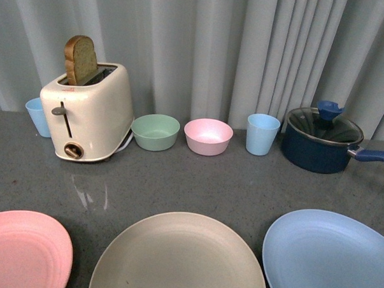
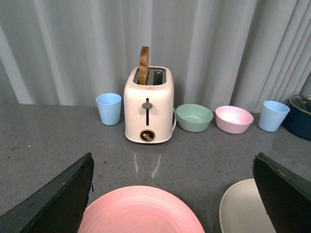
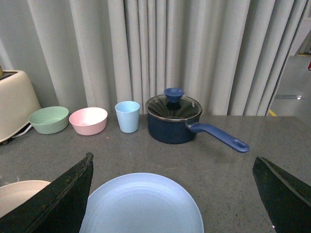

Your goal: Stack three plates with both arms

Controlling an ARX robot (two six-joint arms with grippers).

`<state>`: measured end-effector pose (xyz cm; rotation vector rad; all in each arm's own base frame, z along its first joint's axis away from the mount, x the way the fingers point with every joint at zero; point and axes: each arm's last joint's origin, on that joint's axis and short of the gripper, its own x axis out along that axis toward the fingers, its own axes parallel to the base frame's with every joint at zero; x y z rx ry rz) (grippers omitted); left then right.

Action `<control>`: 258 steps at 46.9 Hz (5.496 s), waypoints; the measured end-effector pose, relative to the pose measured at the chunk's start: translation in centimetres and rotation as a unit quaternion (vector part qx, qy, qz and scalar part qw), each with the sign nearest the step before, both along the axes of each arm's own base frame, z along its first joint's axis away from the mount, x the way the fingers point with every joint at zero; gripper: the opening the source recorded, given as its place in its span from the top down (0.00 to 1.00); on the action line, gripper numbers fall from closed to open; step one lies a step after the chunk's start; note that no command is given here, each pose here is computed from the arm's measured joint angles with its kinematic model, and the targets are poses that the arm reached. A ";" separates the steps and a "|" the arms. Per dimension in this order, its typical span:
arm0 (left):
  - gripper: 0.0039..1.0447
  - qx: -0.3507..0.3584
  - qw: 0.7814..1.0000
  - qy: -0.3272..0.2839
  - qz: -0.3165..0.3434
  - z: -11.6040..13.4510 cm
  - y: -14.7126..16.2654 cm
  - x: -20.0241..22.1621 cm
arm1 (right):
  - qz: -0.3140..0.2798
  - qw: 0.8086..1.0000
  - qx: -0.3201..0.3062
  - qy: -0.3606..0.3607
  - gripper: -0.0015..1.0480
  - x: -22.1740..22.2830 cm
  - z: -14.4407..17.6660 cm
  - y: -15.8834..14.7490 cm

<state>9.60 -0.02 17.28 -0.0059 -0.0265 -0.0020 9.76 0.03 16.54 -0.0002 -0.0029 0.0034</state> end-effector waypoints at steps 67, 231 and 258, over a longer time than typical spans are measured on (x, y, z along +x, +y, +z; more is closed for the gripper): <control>0.06 0.002 0.956 0.291 0.048 -5.0 15.3 13.6 | 0.000 1.000 0.000 0.000 0.07 0.0 0.0 0.0; 0.97 -0.052 0.901 0.420 -0.093 0.6 13.7 19.2 | 0.000 1.000 0.000 0.000 0.07 0.0 0.0 0.0; 0.97 0.003 0.871 0.447 -0.206 -1.9 -7.0 21.3 | 0.000 1.000 0.000 0.000 0.07 0.0 0.0 0.0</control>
